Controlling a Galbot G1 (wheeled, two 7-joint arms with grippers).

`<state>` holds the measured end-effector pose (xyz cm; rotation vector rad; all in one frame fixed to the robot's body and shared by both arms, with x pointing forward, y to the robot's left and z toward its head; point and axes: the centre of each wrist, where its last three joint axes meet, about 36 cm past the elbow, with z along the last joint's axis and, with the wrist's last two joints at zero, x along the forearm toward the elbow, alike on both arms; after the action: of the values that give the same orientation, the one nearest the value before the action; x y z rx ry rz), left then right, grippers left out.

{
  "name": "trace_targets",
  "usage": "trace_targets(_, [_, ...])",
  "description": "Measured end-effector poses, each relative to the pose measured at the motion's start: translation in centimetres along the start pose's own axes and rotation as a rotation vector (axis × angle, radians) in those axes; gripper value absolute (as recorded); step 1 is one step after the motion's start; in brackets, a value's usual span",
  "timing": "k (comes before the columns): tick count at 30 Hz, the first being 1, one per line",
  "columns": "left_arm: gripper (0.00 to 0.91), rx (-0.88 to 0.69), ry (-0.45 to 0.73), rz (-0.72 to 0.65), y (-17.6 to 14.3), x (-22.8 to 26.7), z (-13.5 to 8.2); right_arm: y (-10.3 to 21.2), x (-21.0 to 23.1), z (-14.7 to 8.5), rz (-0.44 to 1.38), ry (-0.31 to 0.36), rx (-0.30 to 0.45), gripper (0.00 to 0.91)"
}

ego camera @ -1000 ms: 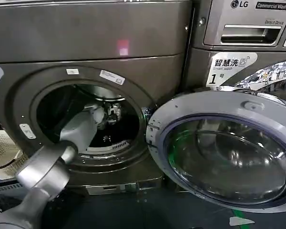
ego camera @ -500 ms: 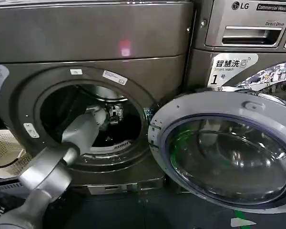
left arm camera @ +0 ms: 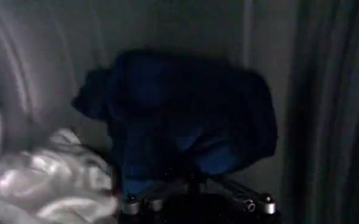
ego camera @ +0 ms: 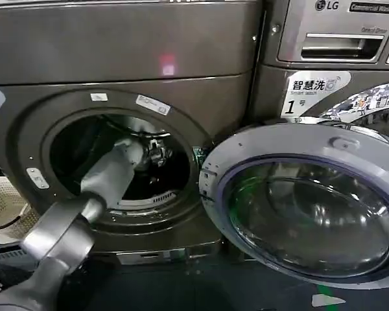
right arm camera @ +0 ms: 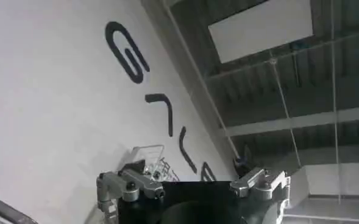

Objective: Grasp the clothes from the dryer.

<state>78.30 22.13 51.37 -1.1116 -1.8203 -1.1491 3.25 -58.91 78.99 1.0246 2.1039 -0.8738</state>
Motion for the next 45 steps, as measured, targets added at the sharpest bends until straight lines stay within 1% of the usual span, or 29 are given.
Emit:
trace_targets(3, [0.0,0.046,-0.065,-0.031,0.2,0.5,-0.3,0.0,0.0,0.0,0.0,0.001,0.0,0.907])
trace_targets(6, [0.0,0.119,-0.146,-0.069,0.3,0.9,-0.1,0.1,0.0,0.1,-0.002,0.002,-0.001,0.907])
trace_targets(11, [0.0,0.254,-0.309,-0.139,-0.1,0.8,0.1,0.2,0.0,0.1,-0.005,0.004,-0.003,0.907])
trace_targets(13, [0.0,0.315,-0.371,-0.173,-0.3,0.7,0.5,0.3,0.1,0.2,-0.005,0.005,-0.002,0.907])
trace_targets(21, [0.0,0.527,-0.623,-0.299,-2.3,-0.5,0.8,0.6,0.1,0.6,-0.007,0.009,-0.003,0.907])
trace_targets(23, [0.0,0.572,-0.673,-0.349,-2.9,-0.7,1.1,0.7,0.1,0.6,-0.006,0.009,-0.003,0.907])
trace_targets(26, [0.0,0.629,-0.748,-0.432,-3.9,-1.1,0.8,0.8,0.1,0.8,-0.008,0.009,-0.004,0.907])
trace_targets(30, [0.0,0.708,-0.823,-0.556,-5.2,-1.2,0.7,0.8,0.1,0.9,-0.008,0.009,-0.002,0.907])
trace_targets(33, [0.0,0.758,-0.875,-0.652,-6.3,-1.0,0.2,0.9,0.1,0.9,-0.009,0.008,-0.002,0.907])
trace_targets(37, [0.0,0.822,-0.92,-0.799,-7.8,-0.8,-0.3,1.0,0.0,1.0,-0.007,0.005,0.0,0.907])
trace_targets(41, [0.0,0.87,-0.94,-0.942,-9.6,-0.5,-0.4,0.9,0.0,1.0,-0.001,0.002,0.004,0.907])
trace_targets(45, [0.0,0.898,-0.928,-1.055,-11.8,-0.9,0.7,0.9,-0.1,0.9,0.005,-0.009,0.005,0.907])
